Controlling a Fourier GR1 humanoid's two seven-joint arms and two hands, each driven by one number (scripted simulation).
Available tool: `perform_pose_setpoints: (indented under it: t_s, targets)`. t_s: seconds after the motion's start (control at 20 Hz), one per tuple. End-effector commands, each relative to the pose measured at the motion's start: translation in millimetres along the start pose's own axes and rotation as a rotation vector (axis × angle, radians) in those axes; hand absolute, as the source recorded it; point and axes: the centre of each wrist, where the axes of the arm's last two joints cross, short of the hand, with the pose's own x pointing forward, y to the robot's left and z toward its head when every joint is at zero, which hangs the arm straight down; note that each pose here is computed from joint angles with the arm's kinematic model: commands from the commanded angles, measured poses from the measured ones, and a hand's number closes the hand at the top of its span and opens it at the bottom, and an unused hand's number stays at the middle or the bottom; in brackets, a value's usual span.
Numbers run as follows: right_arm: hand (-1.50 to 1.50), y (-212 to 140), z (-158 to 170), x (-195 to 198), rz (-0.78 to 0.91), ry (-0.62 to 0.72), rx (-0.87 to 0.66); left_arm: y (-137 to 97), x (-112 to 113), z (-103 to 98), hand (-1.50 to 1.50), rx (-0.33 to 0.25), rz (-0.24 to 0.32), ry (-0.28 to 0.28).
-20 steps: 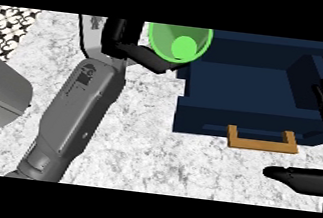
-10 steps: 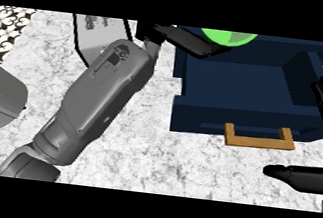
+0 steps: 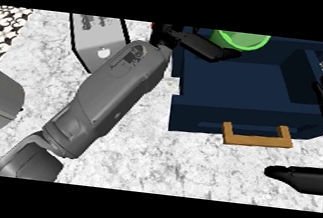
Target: Pick up the cup, place it into the drawer and close the drawer
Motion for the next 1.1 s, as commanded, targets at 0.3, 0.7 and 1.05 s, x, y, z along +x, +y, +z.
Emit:
perform_pose_setpoints:
  t_s: [0.3, 0.7, 1.05]
  targets:
    - [-1.50, -0.7, -5.6, -10.7, -0.006, -0.017, 0.026, -14.4, -19.4, 8.3, 1.50, -0.010, -0.161, 0.113]
    - [-1.50, 9.1, -18.5, -6.5, -0.014, -0.033, 0.031, -14.8, -40.4, 22.3, -1.50, -0.073, -0.306, 0.176]
    - [-1.50, -4.2, -18.1, 15.1, -0.037, -0.048, 0.048, -24.4, -37.4, 26.2, -1.50, -0.021, -0.286, 0.117]
